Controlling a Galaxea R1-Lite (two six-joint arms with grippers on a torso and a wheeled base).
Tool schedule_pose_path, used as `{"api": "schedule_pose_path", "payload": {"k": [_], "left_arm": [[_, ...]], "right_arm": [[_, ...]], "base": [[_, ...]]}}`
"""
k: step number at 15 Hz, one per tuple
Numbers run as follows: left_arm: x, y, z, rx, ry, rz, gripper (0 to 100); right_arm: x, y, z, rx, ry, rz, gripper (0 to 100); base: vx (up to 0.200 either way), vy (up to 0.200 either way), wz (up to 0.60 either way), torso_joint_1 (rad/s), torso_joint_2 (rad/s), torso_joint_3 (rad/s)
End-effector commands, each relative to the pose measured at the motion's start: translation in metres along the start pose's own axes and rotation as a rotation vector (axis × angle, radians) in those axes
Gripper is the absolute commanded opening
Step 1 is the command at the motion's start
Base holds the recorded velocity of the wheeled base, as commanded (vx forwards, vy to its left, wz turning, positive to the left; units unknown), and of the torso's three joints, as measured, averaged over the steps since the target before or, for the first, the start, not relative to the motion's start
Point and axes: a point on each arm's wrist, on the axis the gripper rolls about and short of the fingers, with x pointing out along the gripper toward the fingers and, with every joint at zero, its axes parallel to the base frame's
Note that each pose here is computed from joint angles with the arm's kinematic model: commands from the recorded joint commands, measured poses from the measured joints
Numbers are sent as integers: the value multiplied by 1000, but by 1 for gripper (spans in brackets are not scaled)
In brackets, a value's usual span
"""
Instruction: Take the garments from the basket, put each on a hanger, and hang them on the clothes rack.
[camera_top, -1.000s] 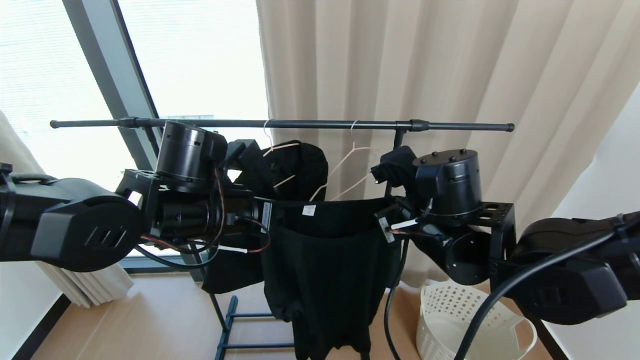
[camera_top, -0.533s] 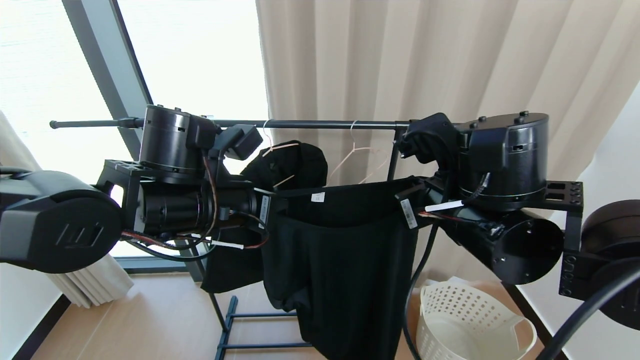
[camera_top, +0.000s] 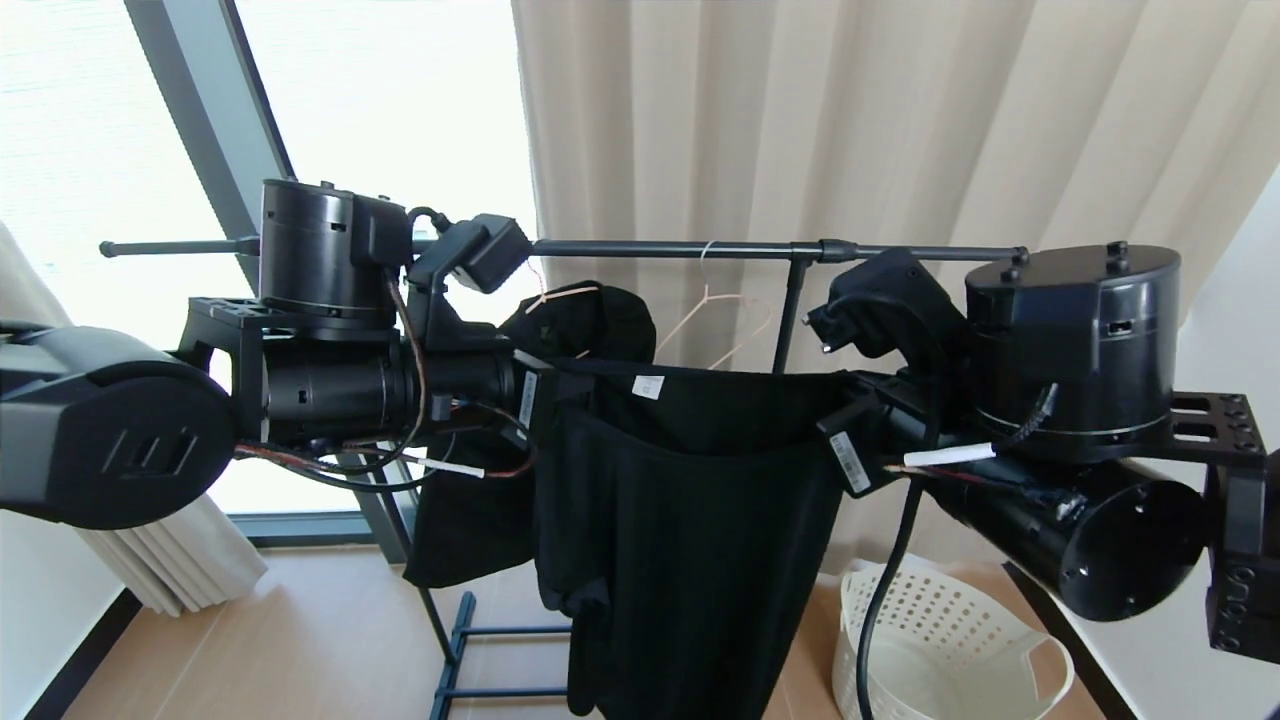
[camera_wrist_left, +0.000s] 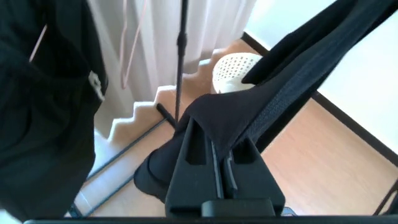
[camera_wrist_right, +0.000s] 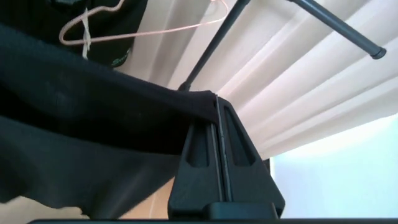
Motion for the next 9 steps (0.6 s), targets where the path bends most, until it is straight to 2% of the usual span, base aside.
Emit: {"api": "schedule_pose_path", "payload": {"k": [1, 2, 3, 5, 7, 9], "left_arm": [[8, 10, 2, 36, -25, -24, 0], [8, 10, 2, 36, -25, -24, 0], [21, 16, 11, 78, -61, -52, 0], [37, 21, 21, 92, -92, -104, 0], [44, 23, 30, 107, -128, -166, 0], [49, 24, 37, 120, -152, -226, 0]], "right_arm": [[-15, 5, -5, -32, -4, 45, 0], [-15, 5, -5, -32, -4, 45, 0], [-33, 13, -12, -99, 15, 109, 0], [-56, 24, -15, -164, 14, 191, 0], [-67, 35, -14, -164, -6, 241, 0], [-72, 50, -9, -118, -19, 283, 0]], "base": [[0, 0, 0, 0, 0, 0], [0, 0, 0, 0, 0, 0], [0, 0, 0, 0, 0, 0], [0, 0, 0, 0, 0, 0], [0, 0, 0, 0, 0, 0], [0, 0, 0, 0, 0, 0]]}}
